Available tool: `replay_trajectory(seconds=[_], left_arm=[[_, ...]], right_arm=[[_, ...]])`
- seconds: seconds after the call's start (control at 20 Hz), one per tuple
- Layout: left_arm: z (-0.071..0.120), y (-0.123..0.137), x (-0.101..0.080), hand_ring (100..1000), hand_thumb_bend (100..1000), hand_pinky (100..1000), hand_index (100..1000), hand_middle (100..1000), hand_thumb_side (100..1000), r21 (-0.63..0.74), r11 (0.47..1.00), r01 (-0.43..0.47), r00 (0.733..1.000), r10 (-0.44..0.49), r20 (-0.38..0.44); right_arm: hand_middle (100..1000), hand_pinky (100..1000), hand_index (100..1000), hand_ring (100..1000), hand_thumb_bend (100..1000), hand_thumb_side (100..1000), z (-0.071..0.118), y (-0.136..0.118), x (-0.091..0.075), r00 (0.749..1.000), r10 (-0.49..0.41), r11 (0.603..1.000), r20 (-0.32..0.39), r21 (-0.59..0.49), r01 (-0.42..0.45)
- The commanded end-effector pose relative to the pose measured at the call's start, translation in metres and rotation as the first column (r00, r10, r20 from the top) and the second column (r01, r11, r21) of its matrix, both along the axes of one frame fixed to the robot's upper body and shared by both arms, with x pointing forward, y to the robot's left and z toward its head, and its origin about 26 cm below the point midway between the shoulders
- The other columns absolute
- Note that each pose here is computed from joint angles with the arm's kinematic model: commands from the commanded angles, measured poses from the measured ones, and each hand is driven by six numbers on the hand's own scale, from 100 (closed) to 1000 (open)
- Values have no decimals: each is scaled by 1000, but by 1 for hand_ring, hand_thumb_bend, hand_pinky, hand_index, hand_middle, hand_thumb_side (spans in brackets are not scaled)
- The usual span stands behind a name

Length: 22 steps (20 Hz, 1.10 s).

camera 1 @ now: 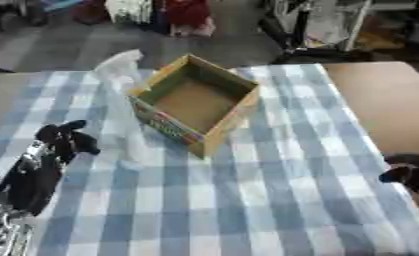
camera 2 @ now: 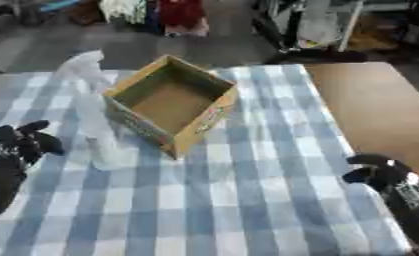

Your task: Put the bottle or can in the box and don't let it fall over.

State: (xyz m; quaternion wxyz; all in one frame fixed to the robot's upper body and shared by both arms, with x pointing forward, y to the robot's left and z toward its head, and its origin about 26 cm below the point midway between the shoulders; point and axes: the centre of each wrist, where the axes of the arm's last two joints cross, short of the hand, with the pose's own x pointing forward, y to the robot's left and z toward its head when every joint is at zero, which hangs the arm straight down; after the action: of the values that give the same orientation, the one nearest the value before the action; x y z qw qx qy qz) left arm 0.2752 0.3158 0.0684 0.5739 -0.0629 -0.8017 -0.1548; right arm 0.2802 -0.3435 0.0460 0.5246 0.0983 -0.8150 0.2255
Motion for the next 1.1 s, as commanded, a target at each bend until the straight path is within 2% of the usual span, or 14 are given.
replay_trajectory(seconds=[0.05, 0.4, 0.5, 0.55, 0.65, 0.75, 0.8, 0.85, 0.9, 1.0, 1.1], left_arm=[[11, 3, 1, 623, 180, 898, 866, 608, 965, 17, 1000, 4, 999, -5, 41], [27, 13, 0, 627, 164, 897, 866, 611, 933, 28, 999, -39, 994, 36, 104], [40, 18, 2, 638, 128, 895, 871, 621, 899, 75, 996, -46, 989, 34, 146], [51, 22, 3, 653, 100, 893, 879, 635, 860, 116, 992, -53, 982, 31, 187], [88, 32, 7, 674, 100, 887, 892, 665, 788, 226, 970, -91, 950, 17, 313], [119, 37, 11, 707, 100, 886, 911, 701, 757, 294, 947, -126, 914, -5, 407], [141, 40, 13, 723, 100, 887, 921, 717, 749, 353, 924, -145, 886, -37, 461], [157, 41, 16, 738, 100, 885, 928, 734, 785, 395, 904, -164, 865, -61, 498], [175, 43, 20, 751, 100, 885, 936, 749, 730, 444, 877, -184, 844, -90, 528], [203, 47, 31, 770, 100, 881, 951, 774, 721, 528, 818, -228, 815, -136, 563], [221, 49, 43, 792, 100, 881, 967, 803, 728, 612, 745, -264, 803, -182, 568]], right_arm=[[751, 728, 795, 674, 100, 806, 8, -6, 1, 1000, -1, 1000, 18, -24, 1], [754, 729, 795, 674, 100, 806, 8, -7, 1, 1000, -3, 1000, 17, -27, 4], [754, 729, 795, 674, 100, 807, 8, -7, 1, 1000, -3, 1000, 15, -29, 4], [755, 729, 795, 674, 100, 809, 7, -7, 0, 1000, -4, 1000, 14, -30, 4], [755, 729, 795, 674, 100, 805, 7, -8, 0, 1000, -5, 999, 11, -34, 6], [755, 729, 795, 674, 100, 803, 7, -9, 0, 1000, -6, 999, 9, -38, 6], [756, 729, 795, 674, 100, 803, 7, -9, 0, 1000, -4, 999, 9, -41, 4], [756, 729, 795, 674, 100, 804, 7, -9, 0, 1000, -2, 999, 9, -42, 2], [756, 729, 795, 674, 100, 805, 7, -9, 0, 1000, 1, 999, 7, -45, -1], [756, 729, 795, 674, 100, 806, 7, -9, 0, 1000, 9, 999, 4, -50, -8], [757, 729, 795, 674, 100, 807, 7, -8, 1, 1000, 16, 998, 2, -55, -16]])
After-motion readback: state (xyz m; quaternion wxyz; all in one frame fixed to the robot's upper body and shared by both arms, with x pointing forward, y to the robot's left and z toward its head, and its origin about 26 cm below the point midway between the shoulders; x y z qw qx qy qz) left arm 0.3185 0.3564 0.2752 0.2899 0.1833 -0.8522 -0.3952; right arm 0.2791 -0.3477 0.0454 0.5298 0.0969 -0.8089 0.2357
